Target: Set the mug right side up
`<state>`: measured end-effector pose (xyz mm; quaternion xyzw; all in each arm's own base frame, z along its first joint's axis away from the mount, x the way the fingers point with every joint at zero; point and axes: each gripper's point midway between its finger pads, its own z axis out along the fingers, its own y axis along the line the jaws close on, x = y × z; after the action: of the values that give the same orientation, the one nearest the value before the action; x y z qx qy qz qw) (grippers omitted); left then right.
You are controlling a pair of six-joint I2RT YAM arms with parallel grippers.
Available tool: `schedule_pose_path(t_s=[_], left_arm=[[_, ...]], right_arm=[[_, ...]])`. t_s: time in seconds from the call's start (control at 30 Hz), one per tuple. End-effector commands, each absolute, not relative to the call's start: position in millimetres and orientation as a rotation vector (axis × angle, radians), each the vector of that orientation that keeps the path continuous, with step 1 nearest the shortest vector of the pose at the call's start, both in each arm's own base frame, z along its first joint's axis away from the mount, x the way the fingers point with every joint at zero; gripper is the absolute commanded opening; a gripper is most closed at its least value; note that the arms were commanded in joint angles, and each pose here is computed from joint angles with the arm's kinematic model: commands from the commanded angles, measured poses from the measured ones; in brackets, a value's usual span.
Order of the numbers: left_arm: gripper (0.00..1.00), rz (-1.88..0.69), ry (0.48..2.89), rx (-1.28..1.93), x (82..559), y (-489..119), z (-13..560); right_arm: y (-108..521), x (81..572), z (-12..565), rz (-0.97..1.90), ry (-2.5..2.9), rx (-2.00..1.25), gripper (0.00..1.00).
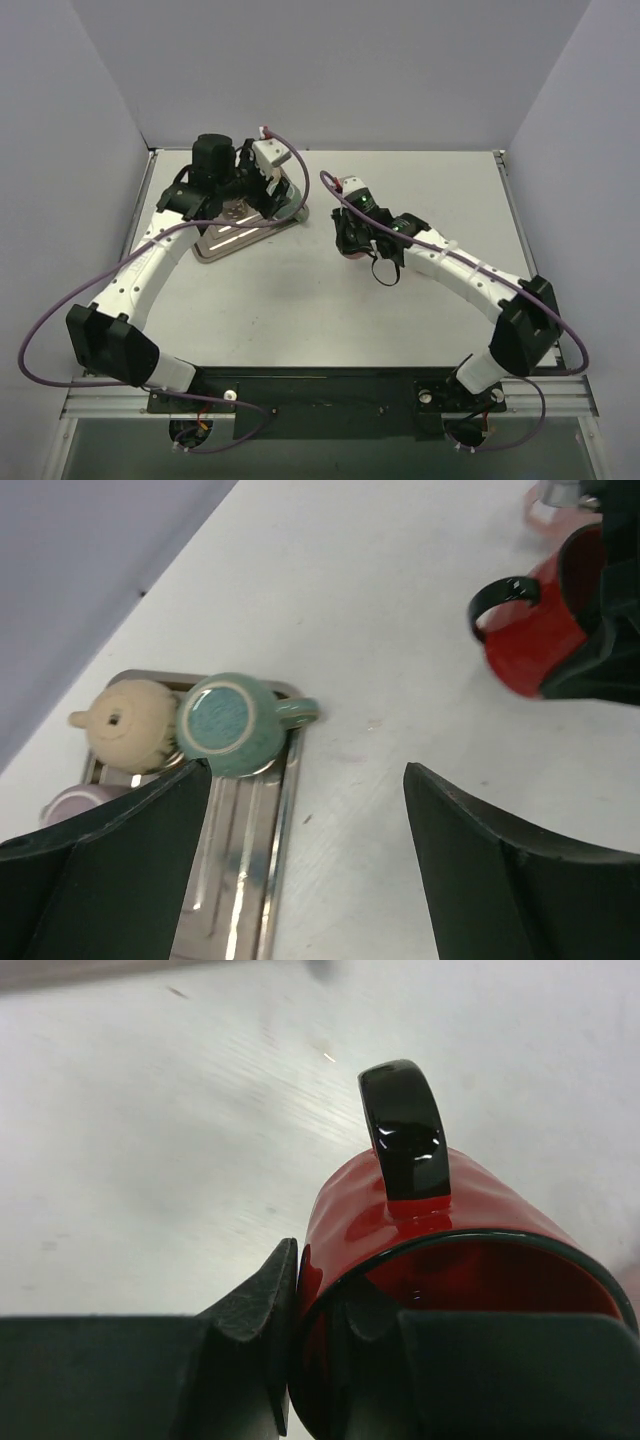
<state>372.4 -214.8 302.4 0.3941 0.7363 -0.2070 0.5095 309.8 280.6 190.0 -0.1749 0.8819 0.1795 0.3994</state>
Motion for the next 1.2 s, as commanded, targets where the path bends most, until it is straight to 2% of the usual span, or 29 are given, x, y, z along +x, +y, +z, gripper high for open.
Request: schedule_pose_path(t_s=[0.0,0.2,0.4,0.43,0.47,0.5,0.53,0.57,0.63,0.83,0.97,1.17], left_arm=[[0.89,-0.142,1.731,1.086,407,-184,281],[0.89,0.090,1.724,1.153,432,-172,248],[0.89,0.075,1.696,1.251,429,-183,231],[0.89,0.072,1.704,1.272,430,-184,223],[0.89,0.078,1.690,1.304,430,-186,221],[0.89,0.072,1.694,1.331,430,-188,213],[0.89,0.067,1.674,1.379,428,-192,209],[0.89,0.066,1.672,1.418,428,-195,201],[0.89,0.076,1.637,1.523,427,-204,189],[0.89,0.159,1.409,2.032,420,-229,147],[0.89,0.174,1.243,2.231,427,-240,122],[0.84,0.227,1.219,2.273,463,-252,100]], right_arm=[[209,320,126,0.032,2.474,-0.452,0.00],[185,333,73,-0.112,2.621,-0.400,0.00],[177,334,50,-0.104,2.672,-0.364,0.00],[177,334,49,-0.094,2.670,-0.354,0.03],[177,335,50,-0.078,2.666,-0.344,0.10],[176,333,52,-0.070,2.664,-0.335,0.26],[176,333,55,-0.063,2.656,-0.335,0.33],[176,332,62,-0.046,2.639,-0.326,0.44],[176,332,77,-0.017,2.601,-0.315,0.53],[164,322,135,0.040,2.469,-0.280,0.67],[136,314,149,0.016,2.440,-0.221,0.68],[96,299,135,-0.026,2.470,-0.098,0.68]])
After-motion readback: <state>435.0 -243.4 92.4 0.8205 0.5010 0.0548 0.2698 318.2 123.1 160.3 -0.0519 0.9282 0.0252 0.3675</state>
